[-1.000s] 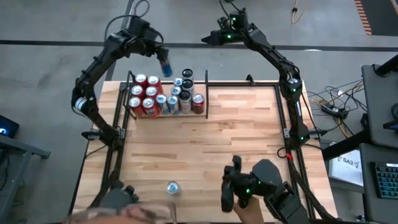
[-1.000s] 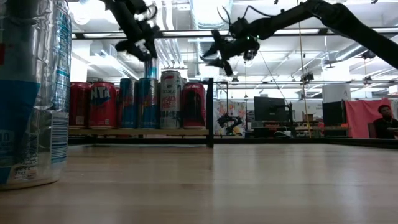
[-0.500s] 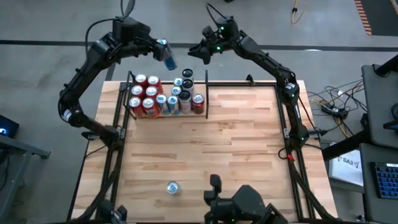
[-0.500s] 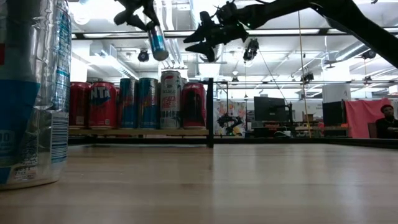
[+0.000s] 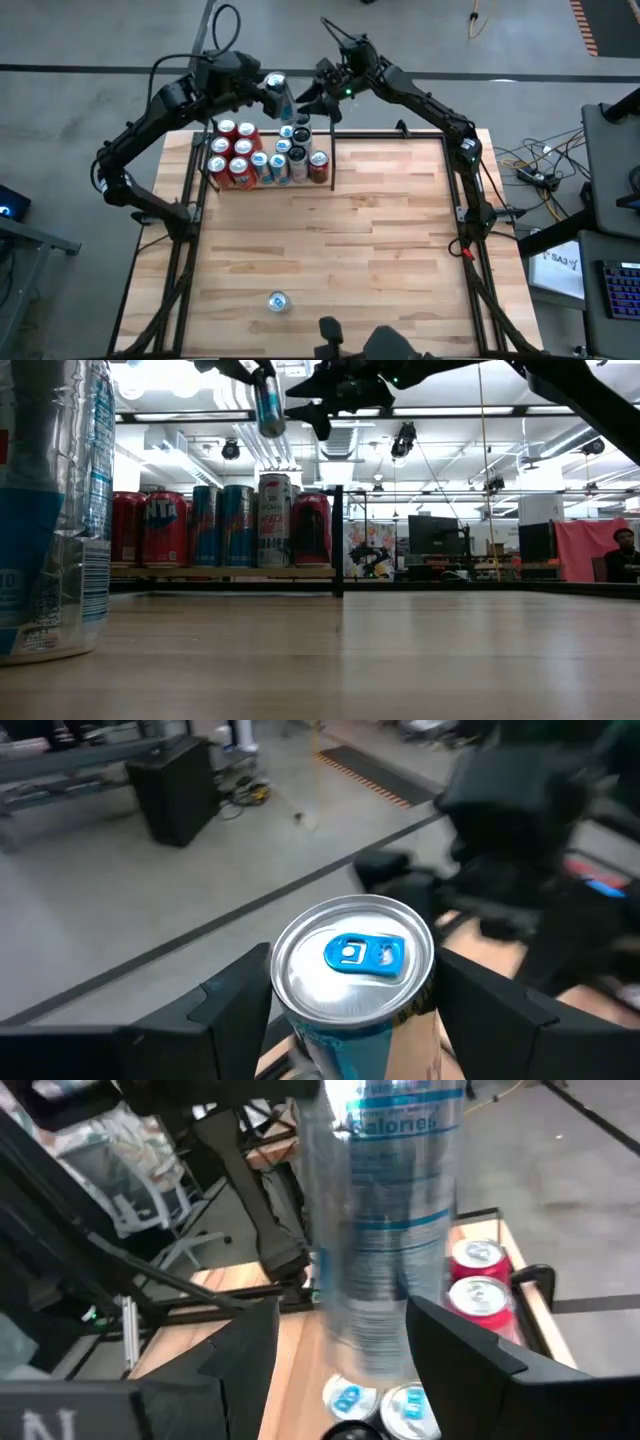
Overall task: Place canned beverage on shelf
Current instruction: Put the blue soda can on the shelf aligned with the other blue soda can
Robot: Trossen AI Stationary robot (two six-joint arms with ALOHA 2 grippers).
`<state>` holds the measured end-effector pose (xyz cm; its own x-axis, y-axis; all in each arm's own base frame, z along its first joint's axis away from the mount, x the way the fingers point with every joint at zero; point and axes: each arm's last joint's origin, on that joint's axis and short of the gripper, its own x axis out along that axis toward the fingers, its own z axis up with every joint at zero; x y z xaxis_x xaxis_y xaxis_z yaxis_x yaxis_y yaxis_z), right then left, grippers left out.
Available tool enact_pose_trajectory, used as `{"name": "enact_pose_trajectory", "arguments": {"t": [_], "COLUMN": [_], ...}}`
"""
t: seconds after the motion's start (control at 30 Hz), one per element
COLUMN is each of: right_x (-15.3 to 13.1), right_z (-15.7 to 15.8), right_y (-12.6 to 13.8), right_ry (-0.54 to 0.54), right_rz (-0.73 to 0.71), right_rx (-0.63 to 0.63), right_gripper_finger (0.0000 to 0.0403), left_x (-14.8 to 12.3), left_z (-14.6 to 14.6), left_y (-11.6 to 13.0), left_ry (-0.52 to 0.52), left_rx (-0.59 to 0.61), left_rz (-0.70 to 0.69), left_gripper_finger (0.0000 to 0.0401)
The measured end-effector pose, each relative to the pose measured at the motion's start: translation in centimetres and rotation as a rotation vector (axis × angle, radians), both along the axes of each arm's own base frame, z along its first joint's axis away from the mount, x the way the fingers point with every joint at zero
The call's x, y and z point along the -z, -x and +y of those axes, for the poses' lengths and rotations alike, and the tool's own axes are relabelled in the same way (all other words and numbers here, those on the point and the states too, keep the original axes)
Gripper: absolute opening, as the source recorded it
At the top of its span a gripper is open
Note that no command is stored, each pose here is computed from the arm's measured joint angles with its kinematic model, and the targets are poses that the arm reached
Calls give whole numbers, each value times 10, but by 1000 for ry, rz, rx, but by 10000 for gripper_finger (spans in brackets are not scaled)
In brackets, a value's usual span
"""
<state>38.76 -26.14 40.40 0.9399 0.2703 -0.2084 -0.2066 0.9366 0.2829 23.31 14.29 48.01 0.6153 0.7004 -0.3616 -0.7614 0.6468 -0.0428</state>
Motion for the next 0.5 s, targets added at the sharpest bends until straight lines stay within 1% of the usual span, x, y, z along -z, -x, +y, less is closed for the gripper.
{"name": "enact_pose_trajectory", "arguments": {"t": [0.07,0.27,0.4,0.5], "right_x": [0,1,1,1], "right_z": [3,3,6,8], "right_y": [-2,-3,-3,-4], "right_ry": [10,-1,-16,-19], "right_rz": [0,10,-1,1], "right_rx": [-6,9,-50,-61], "right_gripper_finger": [208,208,208,208], "left_x": [-2,-3,-2,-1], "left_z": [-5,-16,-18,-19], "left_y": [-4,-9,-12,-13], "left_ry": [-9,-12,-4,-3], "left_rx": [14,-8,-4,6], "left_rz": [-24,-41,-48,-31], "left_gripper_finger": [235,235,235,235]}}
